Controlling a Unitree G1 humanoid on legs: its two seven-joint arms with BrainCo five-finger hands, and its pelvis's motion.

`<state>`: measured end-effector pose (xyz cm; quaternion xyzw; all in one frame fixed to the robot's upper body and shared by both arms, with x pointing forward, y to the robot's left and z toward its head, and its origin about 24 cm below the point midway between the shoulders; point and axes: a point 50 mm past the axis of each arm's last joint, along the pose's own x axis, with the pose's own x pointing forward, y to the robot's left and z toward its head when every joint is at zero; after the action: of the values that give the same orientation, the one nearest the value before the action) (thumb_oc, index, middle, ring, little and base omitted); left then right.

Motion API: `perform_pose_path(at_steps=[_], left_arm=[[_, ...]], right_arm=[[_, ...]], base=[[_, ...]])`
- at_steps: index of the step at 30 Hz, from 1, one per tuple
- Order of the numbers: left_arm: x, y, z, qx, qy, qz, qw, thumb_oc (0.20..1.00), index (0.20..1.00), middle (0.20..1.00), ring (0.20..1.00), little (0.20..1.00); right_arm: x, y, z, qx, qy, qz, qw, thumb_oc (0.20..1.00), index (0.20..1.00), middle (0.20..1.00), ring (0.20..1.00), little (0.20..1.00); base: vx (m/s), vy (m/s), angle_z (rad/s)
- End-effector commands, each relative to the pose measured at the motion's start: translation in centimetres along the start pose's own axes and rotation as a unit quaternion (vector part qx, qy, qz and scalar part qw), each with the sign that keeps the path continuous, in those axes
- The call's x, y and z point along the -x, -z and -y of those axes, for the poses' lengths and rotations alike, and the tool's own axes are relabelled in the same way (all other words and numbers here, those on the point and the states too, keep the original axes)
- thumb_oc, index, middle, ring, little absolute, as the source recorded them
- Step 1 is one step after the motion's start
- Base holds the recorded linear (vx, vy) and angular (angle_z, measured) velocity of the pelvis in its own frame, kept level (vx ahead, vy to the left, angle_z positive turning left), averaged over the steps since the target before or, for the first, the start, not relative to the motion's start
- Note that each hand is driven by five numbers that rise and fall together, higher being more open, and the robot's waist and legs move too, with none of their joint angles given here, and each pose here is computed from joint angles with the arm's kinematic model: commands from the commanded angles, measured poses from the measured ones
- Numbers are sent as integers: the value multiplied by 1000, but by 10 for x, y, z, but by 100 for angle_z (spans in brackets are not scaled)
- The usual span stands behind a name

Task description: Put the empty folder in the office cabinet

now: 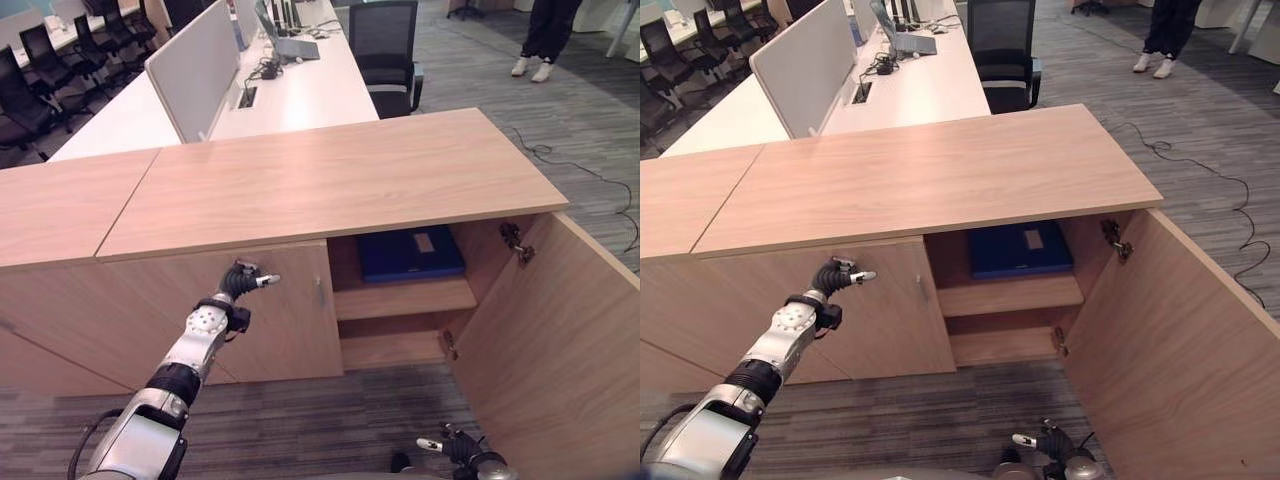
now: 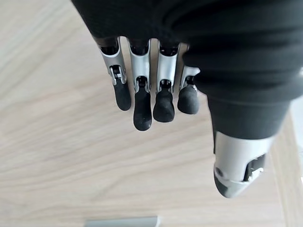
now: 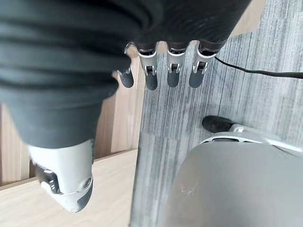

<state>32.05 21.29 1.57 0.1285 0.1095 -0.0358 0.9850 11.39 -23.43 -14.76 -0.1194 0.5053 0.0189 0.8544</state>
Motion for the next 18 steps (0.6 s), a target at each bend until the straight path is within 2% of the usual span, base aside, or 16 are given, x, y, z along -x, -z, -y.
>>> perform_pose_path(at_steps=[1,3,7,12,18], left_arm=[[-15,-55,-19,13,-47,103,993,1000,1000,1000,1000,1000],[-8,-62,1,23,-13,140,990,1000,1000,1000,1000,1000],[10,-58,14,46,26,166,985,1000,1000,1000,1000,1000],[42,-30,45,93,108,149,979,1000,1000,1000,1000,1000],[55,-13,62,93,164,116,975,1000,1000,1000,1000,1000]], right_arm=[[-5,-19,-8,10,-9,30,999,1000,1000,1000,1000,1000],[-6,-18,-7,3,-4,25,1000,1000,1000,1000,1000,1000],[-6,-16,-7,-9,-2,17,1000,1000,1000,1000,1000,1000],[-5,-12,2,-49,16,10,999,1000,1000,1000,1000,1000],[-5,-18,10,-92,35,24,995,1000,1000,1000,1000,1000]], base=[[-39,9,2],[-47,7,3],[-38,31,2],[-38,65,-3],[-64,8,-18]])
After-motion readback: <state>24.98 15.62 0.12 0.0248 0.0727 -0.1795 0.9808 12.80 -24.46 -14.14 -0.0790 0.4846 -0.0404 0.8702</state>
